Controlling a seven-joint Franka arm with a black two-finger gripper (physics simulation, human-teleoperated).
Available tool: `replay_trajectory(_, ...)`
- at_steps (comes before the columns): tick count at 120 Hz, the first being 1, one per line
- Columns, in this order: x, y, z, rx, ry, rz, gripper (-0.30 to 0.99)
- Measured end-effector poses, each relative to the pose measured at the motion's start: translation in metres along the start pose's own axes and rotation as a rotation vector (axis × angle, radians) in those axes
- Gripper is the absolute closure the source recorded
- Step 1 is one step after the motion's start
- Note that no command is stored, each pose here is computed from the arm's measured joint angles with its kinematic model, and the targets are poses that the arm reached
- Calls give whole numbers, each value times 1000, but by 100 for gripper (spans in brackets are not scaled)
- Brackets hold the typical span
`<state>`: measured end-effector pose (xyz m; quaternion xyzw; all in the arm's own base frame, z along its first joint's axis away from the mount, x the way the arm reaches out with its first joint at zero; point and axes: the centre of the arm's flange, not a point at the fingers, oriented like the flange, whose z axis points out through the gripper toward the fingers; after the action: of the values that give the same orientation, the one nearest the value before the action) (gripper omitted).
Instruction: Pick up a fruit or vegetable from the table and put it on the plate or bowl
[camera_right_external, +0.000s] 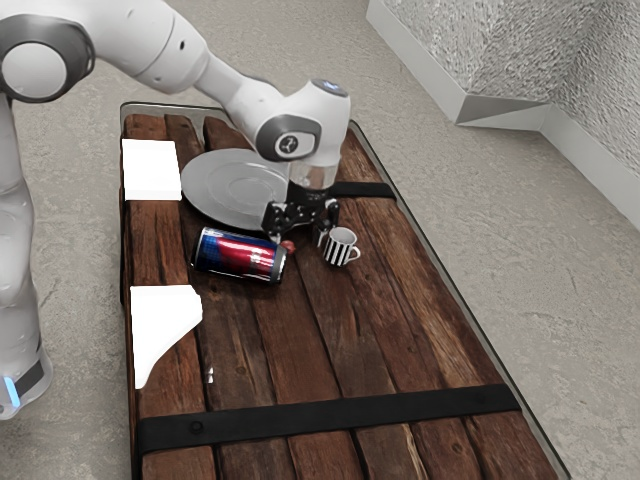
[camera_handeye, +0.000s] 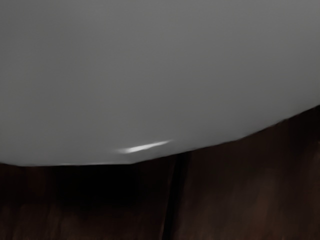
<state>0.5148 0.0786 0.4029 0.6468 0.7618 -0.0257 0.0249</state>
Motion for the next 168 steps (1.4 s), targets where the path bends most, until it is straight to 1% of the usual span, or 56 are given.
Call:
replay_trajectory(39, -20, 0, 2, -14, -16, 27, 0)
replay_trajectory(43, -20, 0, 2, -14, -16, 27, 3)
replay_trajectory(51, -19, 0, 2, -15, -18, 24, 14)
replay_trajectory(60, -16, 0, 2, -16, -19, 17, 23)
replay_trajectory(86, -17, 0, 1, -17, -21, 18, 30)
replay_trajectory(104, -16, -1, -3, -25, -21, 17, 50)
replay_trajectory(123, -12, -2, -9, -33, -22, 11, 54)
replay_trajectory(129, -13, -4, -16, -46, -25, 13, 54)
replay_trajectory(137, -18, -13, -38, -81, -30, 25, 54)
replay_trajectory(149, -19, -35, -66, -124, -42, 29, 53)
replay_trajectory(161, -2, -51, -80, -145, -46, -7, 54)
replay_trajectory(168, 6, -56, -94, -168, -30, -12, 54)
